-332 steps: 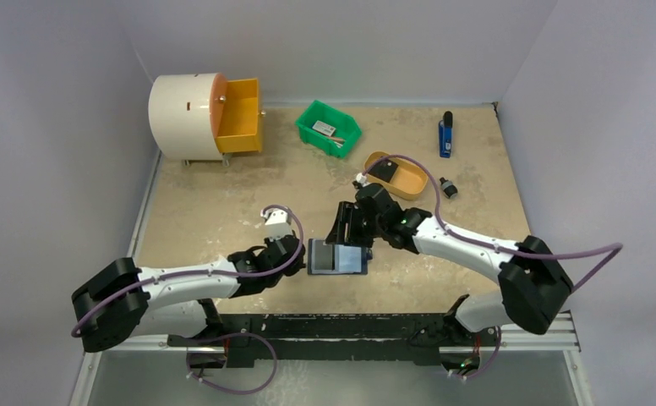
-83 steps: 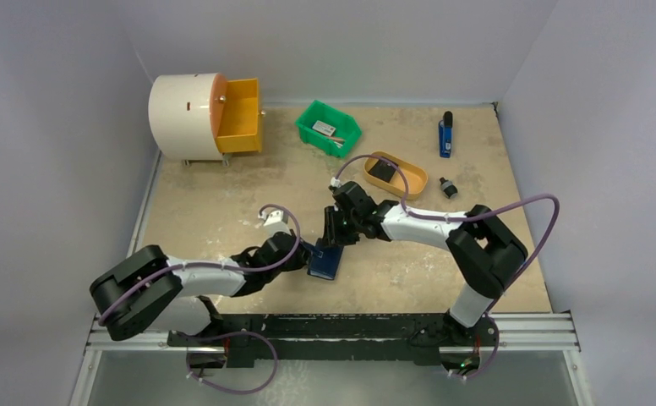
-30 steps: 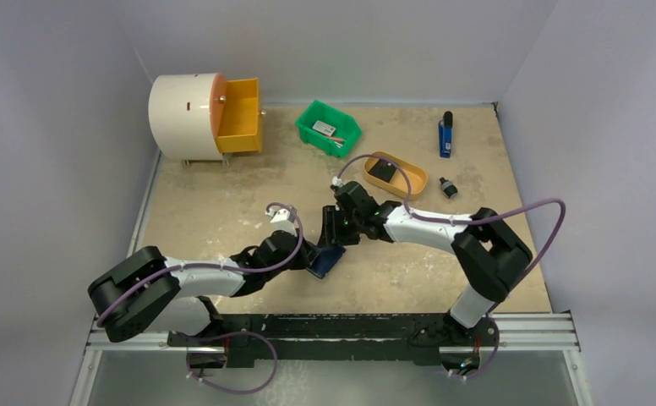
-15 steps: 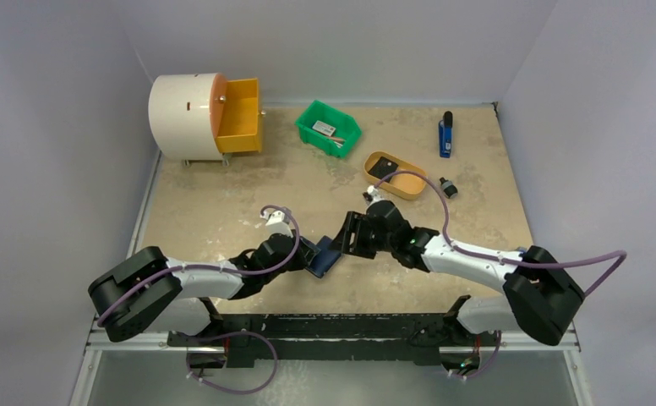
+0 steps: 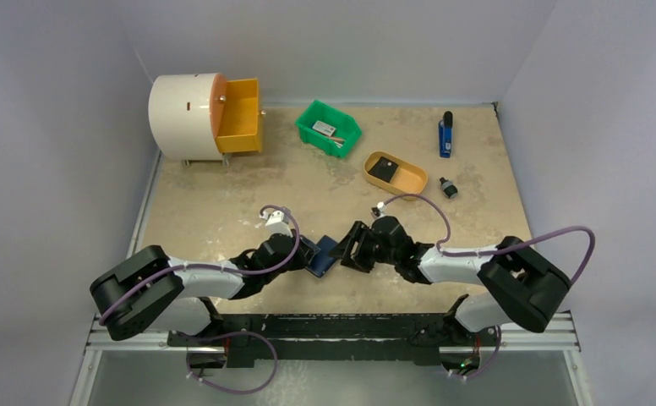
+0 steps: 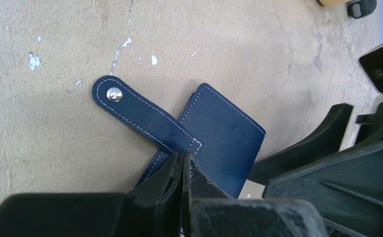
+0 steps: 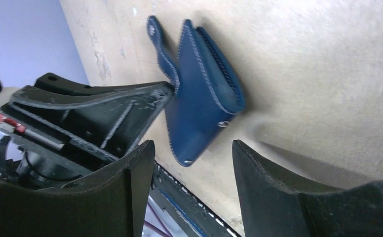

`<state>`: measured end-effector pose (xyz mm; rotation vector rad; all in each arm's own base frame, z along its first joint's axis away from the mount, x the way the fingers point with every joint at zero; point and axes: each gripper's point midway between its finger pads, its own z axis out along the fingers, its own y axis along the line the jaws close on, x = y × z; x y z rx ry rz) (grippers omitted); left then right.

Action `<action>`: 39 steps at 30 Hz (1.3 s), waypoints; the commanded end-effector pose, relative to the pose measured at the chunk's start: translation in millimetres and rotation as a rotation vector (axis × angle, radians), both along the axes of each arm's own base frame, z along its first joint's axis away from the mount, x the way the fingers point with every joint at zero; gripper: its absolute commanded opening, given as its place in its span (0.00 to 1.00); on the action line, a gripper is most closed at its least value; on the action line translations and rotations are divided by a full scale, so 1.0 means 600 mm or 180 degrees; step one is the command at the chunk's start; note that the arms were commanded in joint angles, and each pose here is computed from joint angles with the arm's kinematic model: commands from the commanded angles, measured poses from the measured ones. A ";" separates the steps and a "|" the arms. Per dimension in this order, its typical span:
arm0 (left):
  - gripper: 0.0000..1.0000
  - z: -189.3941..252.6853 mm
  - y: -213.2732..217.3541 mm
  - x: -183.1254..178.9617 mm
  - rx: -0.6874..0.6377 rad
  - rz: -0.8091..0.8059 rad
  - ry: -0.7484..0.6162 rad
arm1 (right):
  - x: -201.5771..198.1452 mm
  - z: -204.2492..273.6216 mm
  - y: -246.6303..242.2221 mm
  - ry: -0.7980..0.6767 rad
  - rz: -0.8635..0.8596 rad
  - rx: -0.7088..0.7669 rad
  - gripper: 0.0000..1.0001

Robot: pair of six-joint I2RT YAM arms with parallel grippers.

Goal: Put the credit cards into the card holder
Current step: Close the card holder at the center of the board.

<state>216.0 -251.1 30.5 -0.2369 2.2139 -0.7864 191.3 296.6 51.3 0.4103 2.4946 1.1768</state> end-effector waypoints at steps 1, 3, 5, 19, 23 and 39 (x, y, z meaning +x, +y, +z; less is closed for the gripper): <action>0.00 -0.059 0.048 -0.020 0.0421 0.0106 0.0221 | 0.013 0.019 0.015 0.0056 -0.0255 0.0516 0.61; 0.00 -0.058 0.047 -0.020 0.0412 0.0111 0.0219 | 0.015 0.016 0.012 0.0096 -0.0367 0.0611 0.62; 0.00 -0.057 0.049 -0.019 0.0405 0.0124 0.0214 | 0.013 0.009 0.011 0.0179 -0.0430 0.0668 0.62; 0.00 -0.054 0.041 -0.020 0.0349 0.0084 0.0211 | 0.004 -0.021 0.064 0.0558 -0.0360 0.1026 0.50; 0.00 -0.054 0.038 -0.022 0.0318 0.0072 0.0223 | 0.005 -0.020 0.071 0.0548 -0.0335 0.1003 0.46; 0.00 -0.044 0.036 -0.025 0.0322 0.0084 0.0191 | 0.003 -0.004 0.076 0.0331 -0.0139 0.0954 0.00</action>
